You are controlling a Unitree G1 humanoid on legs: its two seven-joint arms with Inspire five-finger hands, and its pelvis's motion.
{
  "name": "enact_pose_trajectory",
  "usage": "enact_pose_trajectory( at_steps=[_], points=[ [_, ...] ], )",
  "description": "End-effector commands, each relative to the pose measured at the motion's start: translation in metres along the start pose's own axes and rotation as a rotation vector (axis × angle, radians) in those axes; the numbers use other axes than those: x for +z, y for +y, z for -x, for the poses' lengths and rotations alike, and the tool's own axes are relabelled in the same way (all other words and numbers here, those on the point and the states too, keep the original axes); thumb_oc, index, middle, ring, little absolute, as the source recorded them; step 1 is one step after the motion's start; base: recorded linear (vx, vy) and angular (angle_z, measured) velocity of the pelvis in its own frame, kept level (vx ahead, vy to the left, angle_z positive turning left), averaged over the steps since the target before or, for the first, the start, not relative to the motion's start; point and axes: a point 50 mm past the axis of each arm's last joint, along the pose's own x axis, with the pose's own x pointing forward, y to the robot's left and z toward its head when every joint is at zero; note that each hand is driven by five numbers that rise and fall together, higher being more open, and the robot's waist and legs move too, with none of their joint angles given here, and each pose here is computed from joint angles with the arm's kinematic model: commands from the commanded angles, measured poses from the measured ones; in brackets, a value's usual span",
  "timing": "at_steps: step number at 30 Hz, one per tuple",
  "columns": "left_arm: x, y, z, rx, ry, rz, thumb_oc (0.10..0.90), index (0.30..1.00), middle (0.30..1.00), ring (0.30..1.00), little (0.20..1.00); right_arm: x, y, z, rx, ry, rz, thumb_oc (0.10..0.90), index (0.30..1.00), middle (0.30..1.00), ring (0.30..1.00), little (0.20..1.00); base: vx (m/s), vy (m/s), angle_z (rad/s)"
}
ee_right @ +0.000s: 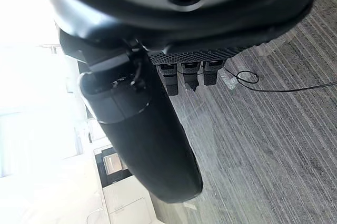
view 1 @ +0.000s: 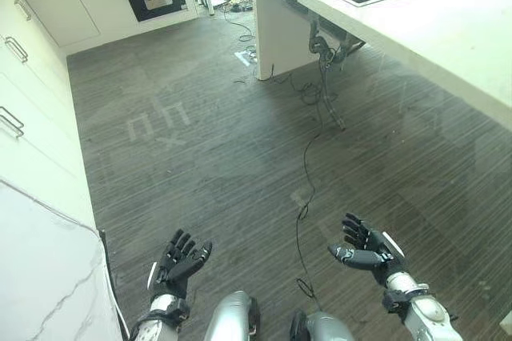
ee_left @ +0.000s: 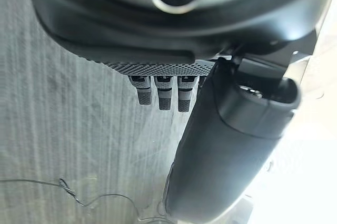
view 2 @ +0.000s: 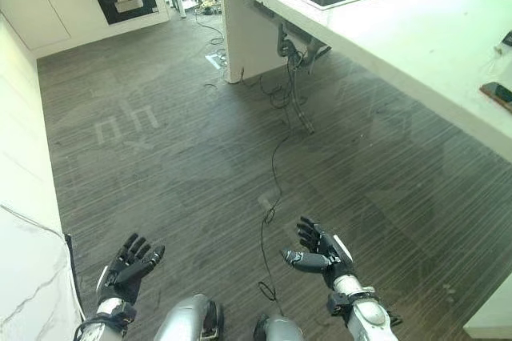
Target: Place the dishes in the dishwasher.
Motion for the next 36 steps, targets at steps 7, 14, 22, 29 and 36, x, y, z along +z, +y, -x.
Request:
enact_pose_trajectory(
  at_steps=[7, 14, 22, 29, 36],
  points=[
    [0.053, -0.009, 0.001, -0.139, -0.232, -0.107, 0.800, 0.900, 0.900, 0.900, 0.900, 0.060, 0.007, 0.009, 0.104, -0.326, 0.047, 0.800, 0.900, 0.900, 0.900, 0.900, 0.39, 0.207, -0.40],
    [0.073, -0.026, -0.009, -0.276, -0.229, -0.198, 0.800, 0.900, 0.900, 0.900, 0.900, 0.072, 0.022, 0.005, 0.093, -0.404, -0.031, 0.800, 0.900, 0.900, 0.900, 0.900, 0.31, 0.229, -0.02],
    [0.097, -0.045, -0.015, -0.313, -0.318, -0.234, 0.800, 0.900, 0.900, 0.900, 0.900, 0.083, 0.025, 0.005, 0.105, -0.449, -0.022, 0.800, 0.900, 0.900, 0.900, 0.900, 0.25, 0.061, 0.08],
    [0.101, -0.052, -0.006, -0.343, -0.363, -0.238, 0.800, 0.900, 0.900, 0.900, 0.900, 0.090, 0.016, 0.021, 0.091, -0.519, -0.041, 0.800, 0.900, 0.900, 0.900, 0.900, 0.26, -0.145, 0.18],
    [0.103, -0.059, -0.003, -0.381, -0.381, -0.229, 0.800, 0.900, 0.900, 0.900, 0.900, 0.108, 0.019, 0.022, 0.095, -0.582, -0.019, 0.800, 0.900, 0.900, 0.900, 0.900, 0.39, -0.237, 0.11]
  ],
)
